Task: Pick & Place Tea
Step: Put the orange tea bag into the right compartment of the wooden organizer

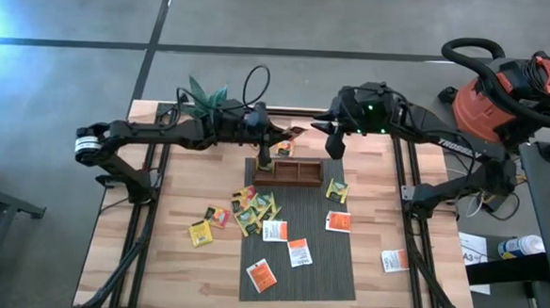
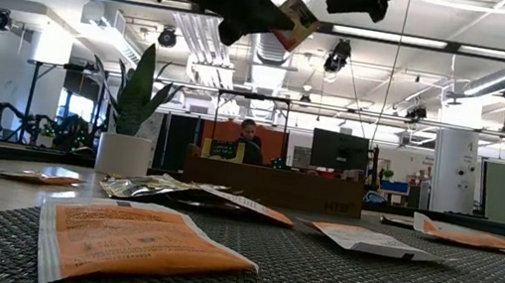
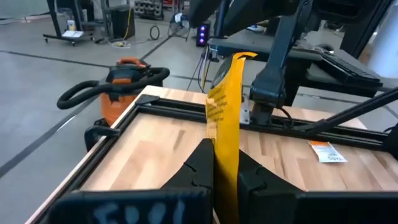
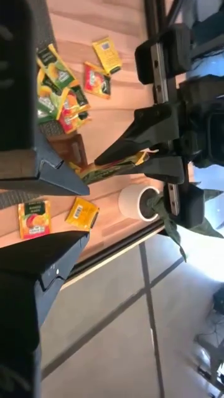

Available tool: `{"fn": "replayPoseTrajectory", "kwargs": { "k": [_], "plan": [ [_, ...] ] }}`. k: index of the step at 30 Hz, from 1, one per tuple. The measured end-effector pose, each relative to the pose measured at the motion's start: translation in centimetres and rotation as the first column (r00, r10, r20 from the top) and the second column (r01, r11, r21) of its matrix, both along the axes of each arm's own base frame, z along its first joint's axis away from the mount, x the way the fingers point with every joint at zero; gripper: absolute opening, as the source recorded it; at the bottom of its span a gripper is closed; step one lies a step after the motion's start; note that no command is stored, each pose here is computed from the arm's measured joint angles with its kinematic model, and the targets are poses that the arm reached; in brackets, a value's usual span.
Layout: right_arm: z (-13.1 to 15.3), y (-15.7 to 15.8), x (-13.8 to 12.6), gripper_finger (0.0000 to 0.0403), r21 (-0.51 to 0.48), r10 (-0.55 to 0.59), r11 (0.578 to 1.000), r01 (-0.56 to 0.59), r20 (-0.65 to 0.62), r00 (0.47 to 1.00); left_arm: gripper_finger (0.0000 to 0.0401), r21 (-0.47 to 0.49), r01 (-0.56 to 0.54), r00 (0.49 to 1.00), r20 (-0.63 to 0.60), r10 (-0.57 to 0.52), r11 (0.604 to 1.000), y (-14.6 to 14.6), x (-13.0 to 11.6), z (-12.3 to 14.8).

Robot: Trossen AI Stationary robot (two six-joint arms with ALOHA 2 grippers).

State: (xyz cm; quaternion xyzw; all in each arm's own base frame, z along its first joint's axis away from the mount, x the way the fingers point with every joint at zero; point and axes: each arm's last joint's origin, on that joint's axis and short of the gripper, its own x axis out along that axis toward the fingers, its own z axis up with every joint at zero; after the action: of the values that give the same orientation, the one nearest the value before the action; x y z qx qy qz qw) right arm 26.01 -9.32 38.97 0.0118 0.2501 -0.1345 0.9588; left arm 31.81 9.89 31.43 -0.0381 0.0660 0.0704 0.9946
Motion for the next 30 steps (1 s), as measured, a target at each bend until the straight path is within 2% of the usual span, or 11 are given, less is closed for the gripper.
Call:
{"fn": "replayPoseTrajectory", "kwargs": {
  "k": [7, 16, 30],
  "plan": [
    [-0.3, -0.9, 2.4, 0.0136, 0.016, 0.038, 0.999, -0.036, -0.145, 0.989, 0.0017, 0.001, 0.005, 1.0, 0.005, -0.005, 1.0, 0.1, 0.5, -0.4],
    [0.3, -1.6, 4.3, 0.0195, 0.052, 0.061, 0.997, -0.05, -0.229, 0.971, 0.0018, 0.004, 0.005, 1.0, 0.0, -0.005, 1.0, 0.2, 0.5, -0.6],
    [2.3, -1.2, 3.6, 0.0201, 0.048, 0.086, 0.996, -0.076, -0.273, 0.958, 0.0019, 0.005, 0.003, 1.0, 0.001, -0.003, 1.0, 0.3, 0.5, -0.6]
  ]
}}
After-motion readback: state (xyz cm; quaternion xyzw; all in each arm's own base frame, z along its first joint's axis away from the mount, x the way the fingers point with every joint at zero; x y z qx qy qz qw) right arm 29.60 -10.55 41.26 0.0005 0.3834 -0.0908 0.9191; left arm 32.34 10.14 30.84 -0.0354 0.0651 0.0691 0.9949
